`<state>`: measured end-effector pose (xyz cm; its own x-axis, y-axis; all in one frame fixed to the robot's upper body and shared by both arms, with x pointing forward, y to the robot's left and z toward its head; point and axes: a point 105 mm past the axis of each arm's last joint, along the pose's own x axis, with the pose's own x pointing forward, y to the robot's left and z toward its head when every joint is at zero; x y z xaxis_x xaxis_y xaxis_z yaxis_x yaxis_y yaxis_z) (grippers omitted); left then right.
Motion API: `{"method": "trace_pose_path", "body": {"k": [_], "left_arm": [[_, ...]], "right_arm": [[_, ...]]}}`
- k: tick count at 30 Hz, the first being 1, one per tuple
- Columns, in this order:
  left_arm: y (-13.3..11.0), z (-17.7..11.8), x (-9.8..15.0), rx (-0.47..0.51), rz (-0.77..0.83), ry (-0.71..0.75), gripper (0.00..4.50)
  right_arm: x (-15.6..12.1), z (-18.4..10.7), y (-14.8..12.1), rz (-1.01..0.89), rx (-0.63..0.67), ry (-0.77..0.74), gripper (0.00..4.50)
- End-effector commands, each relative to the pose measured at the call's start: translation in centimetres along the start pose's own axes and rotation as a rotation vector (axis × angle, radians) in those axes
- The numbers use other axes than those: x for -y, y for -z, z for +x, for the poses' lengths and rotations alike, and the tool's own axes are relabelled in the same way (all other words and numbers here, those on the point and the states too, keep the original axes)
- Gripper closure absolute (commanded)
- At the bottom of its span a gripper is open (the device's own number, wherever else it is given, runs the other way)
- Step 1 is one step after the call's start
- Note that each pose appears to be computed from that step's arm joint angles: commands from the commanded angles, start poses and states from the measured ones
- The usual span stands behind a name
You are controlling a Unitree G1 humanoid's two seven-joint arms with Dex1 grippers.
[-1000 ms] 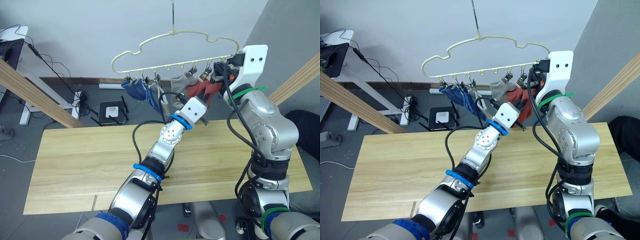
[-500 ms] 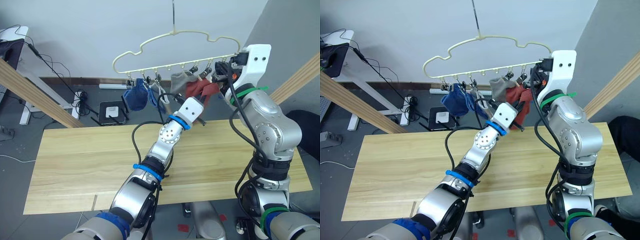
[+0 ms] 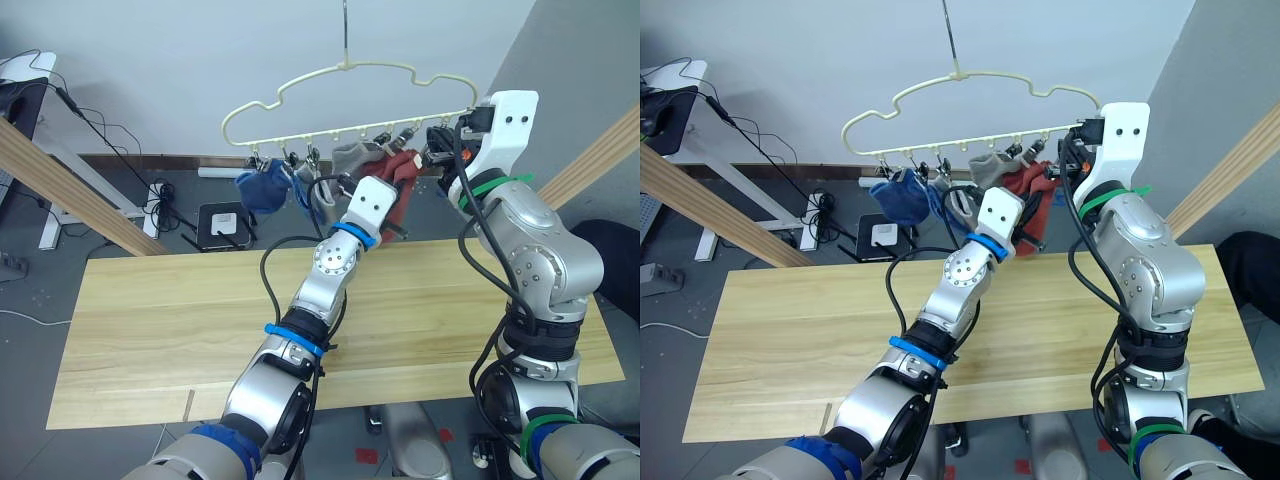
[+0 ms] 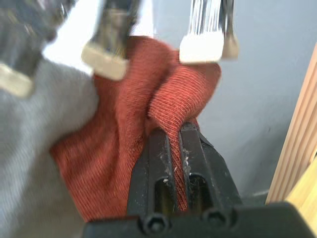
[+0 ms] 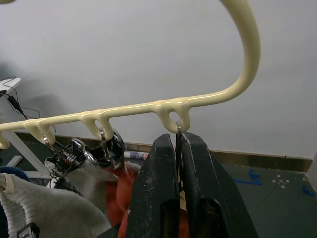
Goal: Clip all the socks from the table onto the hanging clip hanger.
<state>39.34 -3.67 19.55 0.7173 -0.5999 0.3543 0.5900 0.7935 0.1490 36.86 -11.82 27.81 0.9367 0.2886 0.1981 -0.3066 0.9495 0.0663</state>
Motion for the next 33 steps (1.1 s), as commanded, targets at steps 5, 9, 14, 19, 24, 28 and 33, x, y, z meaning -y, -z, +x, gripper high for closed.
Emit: {"method": "trace_pose_path", "body": {"k": [5, 9, 14, 19, 24, 28, 33], "left_arm": [[-2.6, 0.7, 4.5, 0.106, -0.095, 0.133, 4.48], [-1.7, 0.1, 4.8, 0.076, -0.093, 0.156, 4.48], [-0.6, -0.7, 4.8, 0.049, -0.075, 0.172, 4.48], [-0.5, -1.1, 4.7, 0.057, -0.049, 0.182, 4.48], [-0.5, -0.8, 4.1, 0.057, -0.039, 0.157, 4.48], [-0.7, -0.4, 3.9, 0.06, -0.041, 0.146, 4.48], [-0.8, -0.1, 3.9, 0.062, -0.04, 0.145, 4.48]], "right_arm": [[-0.2, -0.6, -1.6, -0.031, 0.073, -0.007, 4.5], [-0.2, -0.6, -1.6, -0.042, 0.077, -0.009, 4.5], [-0.2, -0.6, -1.7, -0.051, 0.082, -0.008, 4.5], [-0.2, -0.6, -1.6, -0.053, 0.073, -0.013, 4.5], [-0.3, -0.6, -1.4, -0.049, 0.062, -0.018, 4.5], [-0.4, -0.6, -1.2, -0.045, 0.051, -0.024, 4.5], [-0.4, -0.6, -1.0, -0.039, 0.042, -0.027, 4.5]]}}
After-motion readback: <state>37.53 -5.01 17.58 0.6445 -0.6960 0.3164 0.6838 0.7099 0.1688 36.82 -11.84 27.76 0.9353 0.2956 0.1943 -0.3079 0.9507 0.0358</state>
